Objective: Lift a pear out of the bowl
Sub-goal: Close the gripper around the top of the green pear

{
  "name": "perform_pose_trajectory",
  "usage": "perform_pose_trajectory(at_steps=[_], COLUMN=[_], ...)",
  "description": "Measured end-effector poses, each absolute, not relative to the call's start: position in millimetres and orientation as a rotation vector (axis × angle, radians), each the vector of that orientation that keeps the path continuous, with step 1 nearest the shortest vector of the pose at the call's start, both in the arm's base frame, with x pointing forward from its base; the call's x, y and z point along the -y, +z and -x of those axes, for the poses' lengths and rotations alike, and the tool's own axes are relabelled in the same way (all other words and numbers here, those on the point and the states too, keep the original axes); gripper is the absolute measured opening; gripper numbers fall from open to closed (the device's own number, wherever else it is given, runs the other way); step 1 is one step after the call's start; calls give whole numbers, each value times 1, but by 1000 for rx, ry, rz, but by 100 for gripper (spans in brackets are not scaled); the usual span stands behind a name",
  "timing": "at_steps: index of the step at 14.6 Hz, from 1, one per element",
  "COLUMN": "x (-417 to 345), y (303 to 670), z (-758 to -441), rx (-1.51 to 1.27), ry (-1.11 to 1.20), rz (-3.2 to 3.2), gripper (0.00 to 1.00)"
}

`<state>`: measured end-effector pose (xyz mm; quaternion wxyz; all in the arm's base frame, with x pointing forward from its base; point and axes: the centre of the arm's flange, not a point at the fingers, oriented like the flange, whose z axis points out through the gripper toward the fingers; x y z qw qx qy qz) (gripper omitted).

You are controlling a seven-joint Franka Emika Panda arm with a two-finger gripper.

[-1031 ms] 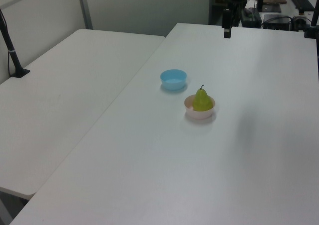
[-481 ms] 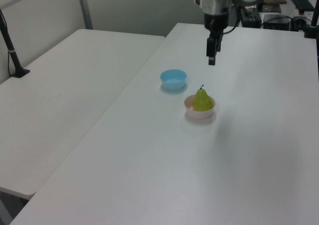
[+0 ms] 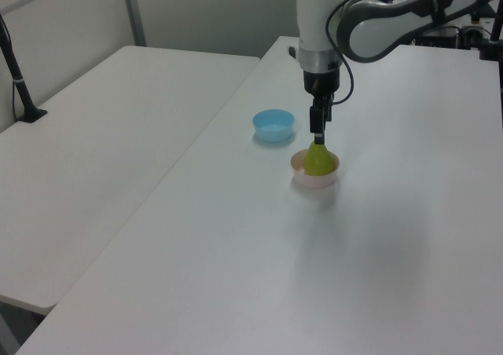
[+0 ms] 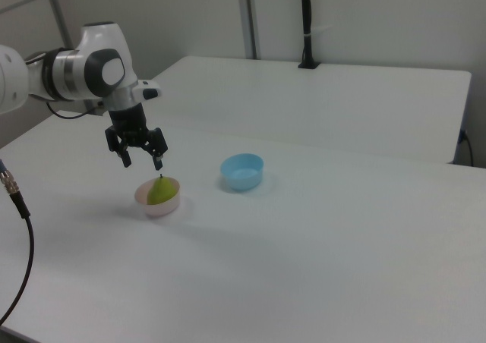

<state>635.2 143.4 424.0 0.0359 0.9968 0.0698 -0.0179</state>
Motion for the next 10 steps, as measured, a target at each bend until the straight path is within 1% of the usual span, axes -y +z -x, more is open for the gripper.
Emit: perform_pose_trajectory(at_steps=[1, 2, 3, 4, 5, 7, 10], x=[-143, -142, -142, -140, -139, -139, -139], y=[419, 416, 413, 408, 404, 394, 369], z=[-636, -637, -637, -638, -639, -642, -647], rx=[-213, -212, -210, -207, -205, -200, -198], ry=[-66, -74, -80, -91, -97, -102, -125], rz=[-3061, -3060, -3059, -3058, -3058, -3058, -3058], gripper=[100, 96, 96, 92, 91, 90, 88])
